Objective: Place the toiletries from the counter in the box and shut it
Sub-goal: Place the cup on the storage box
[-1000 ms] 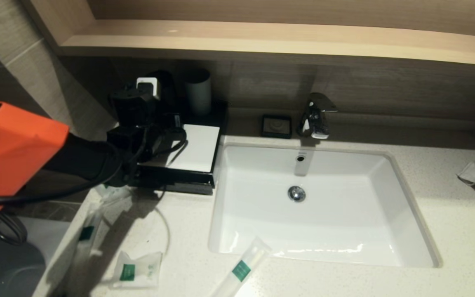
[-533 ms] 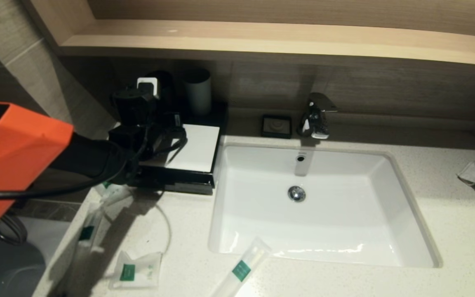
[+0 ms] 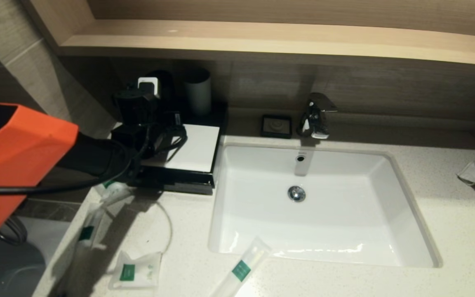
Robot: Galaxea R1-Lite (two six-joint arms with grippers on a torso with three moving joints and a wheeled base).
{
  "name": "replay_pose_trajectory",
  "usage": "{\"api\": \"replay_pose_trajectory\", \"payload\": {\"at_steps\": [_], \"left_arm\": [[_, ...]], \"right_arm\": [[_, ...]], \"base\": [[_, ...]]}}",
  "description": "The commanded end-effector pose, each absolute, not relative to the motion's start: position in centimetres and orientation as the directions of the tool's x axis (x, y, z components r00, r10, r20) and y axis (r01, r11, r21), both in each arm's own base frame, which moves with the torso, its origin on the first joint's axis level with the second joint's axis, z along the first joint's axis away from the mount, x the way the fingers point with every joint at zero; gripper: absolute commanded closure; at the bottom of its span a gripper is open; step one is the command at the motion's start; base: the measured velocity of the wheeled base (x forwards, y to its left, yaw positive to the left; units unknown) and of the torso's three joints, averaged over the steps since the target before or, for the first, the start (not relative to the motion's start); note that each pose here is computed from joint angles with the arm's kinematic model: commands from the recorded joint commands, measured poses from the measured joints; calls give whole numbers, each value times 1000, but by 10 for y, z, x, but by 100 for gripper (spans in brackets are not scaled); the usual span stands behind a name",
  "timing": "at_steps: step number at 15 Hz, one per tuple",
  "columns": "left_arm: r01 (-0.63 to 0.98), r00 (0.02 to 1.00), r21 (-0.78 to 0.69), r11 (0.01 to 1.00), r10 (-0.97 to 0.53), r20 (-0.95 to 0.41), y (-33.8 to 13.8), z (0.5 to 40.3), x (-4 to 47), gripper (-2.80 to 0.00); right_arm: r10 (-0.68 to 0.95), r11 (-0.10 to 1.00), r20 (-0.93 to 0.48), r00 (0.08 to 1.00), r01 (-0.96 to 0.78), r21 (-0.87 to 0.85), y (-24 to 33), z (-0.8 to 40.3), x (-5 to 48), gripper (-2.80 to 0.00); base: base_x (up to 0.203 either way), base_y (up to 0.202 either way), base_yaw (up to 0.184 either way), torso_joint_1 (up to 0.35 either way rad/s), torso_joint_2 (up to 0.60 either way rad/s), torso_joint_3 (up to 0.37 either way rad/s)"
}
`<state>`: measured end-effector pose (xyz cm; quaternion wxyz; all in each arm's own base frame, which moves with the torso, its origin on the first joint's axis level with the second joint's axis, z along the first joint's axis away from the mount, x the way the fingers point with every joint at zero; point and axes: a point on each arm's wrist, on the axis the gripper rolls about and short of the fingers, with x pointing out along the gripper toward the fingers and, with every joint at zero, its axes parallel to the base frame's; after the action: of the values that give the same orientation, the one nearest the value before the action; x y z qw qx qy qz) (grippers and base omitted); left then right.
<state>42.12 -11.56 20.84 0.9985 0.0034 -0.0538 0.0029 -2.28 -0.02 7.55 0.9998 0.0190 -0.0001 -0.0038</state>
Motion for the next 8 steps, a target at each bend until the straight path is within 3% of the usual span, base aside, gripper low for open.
{"api": "replay_pose_trajectory", "payload": {"at_steps": [1, 8], "left_arm": [[-9, 994, 6, 1000, 8, 110, -116, 207, 423, 0], [-10, 994, 6, 1000, 9, 110, -117, 203, 430, 0]], "right_arm": [[-8, 999, -1, 1000, 8, 38, 0, 76, -23, 0], [-8, 999, 0, 1000, 8, 38, 0, 75, -23, 0]], "base": [[0, 0, 0, 0, 0, 0], [0, 0, 0, 0, 0, 0]]}}
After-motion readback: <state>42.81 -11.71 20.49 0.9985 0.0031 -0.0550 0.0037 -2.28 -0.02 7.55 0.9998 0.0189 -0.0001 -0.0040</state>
